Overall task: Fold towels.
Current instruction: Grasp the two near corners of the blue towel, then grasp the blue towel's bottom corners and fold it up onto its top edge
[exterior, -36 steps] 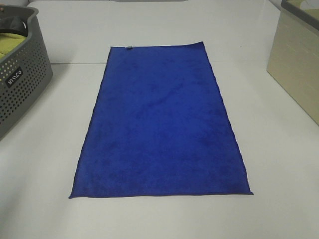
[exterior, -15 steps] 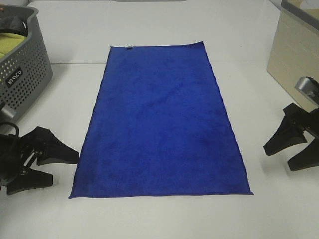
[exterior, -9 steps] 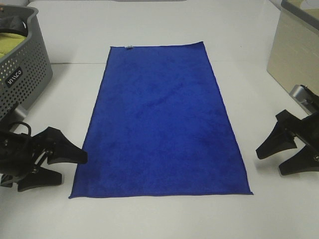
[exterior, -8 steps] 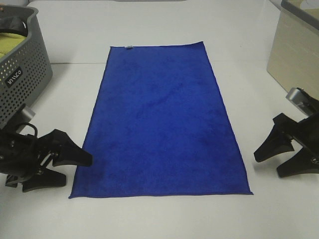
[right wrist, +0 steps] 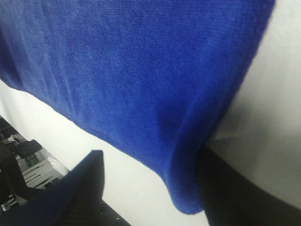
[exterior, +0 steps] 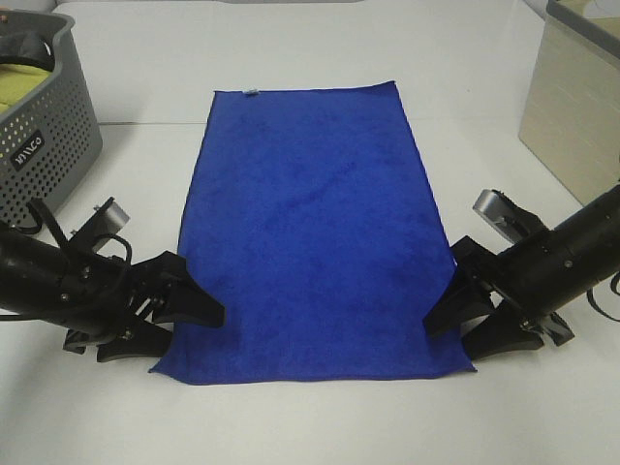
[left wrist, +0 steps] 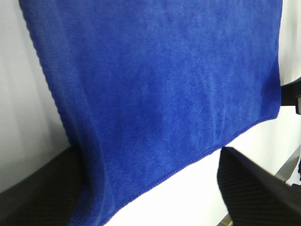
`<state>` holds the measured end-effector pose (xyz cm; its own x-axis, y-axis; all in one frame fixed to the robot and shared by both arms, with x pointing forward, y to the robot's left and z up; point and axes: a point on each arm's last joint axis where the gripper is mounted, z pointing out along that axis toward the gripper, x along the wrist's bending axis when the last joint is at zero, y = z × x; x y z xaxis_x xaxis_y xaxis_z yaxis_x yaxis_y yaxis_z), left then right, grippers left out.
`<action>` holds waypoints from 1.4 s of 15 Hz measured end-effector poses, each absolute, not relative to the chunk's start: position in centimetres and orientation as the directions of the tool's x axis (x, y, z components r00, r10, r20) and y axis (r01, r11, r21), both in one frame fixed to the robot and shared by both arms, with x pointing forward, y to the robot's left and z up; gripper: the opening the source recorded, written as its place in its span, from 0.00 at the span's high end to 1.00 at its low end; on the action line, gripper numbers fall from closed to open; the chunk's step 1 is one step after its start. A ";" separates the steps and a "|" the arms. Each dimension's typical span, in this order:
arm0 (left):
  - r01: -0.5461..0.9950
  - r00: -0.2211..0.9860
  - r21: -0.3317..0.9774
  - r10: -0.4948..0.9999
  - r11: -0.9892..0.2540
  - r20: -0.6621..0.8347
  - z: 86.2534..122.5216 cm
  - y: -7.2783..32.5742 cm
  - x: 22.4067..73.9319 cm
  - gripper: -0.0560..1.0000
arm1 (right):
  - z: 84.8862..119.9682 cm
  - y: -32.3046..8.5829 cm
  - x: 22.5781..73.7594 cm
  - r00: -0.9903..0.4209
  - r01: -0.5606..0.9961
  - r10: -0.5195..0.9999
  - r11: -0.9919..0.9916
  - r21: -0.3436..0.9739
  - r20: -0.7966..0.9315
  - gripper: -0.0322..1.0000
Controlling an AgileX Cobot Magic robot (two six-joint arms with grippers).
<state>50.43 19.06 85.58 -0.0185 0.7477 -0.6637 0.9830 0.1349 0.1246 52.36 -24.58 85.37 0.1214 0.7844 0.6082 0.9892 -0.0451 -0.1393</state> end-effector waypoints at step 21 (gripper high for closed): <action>0.998 -0.032 0.015 0.756 0.054 -0.654 89.8 20.3 43.1 0.94 | 90.7 -25.2 44.6 0.121 0.989 0.844 -0.056 -0.138 0.523 0.95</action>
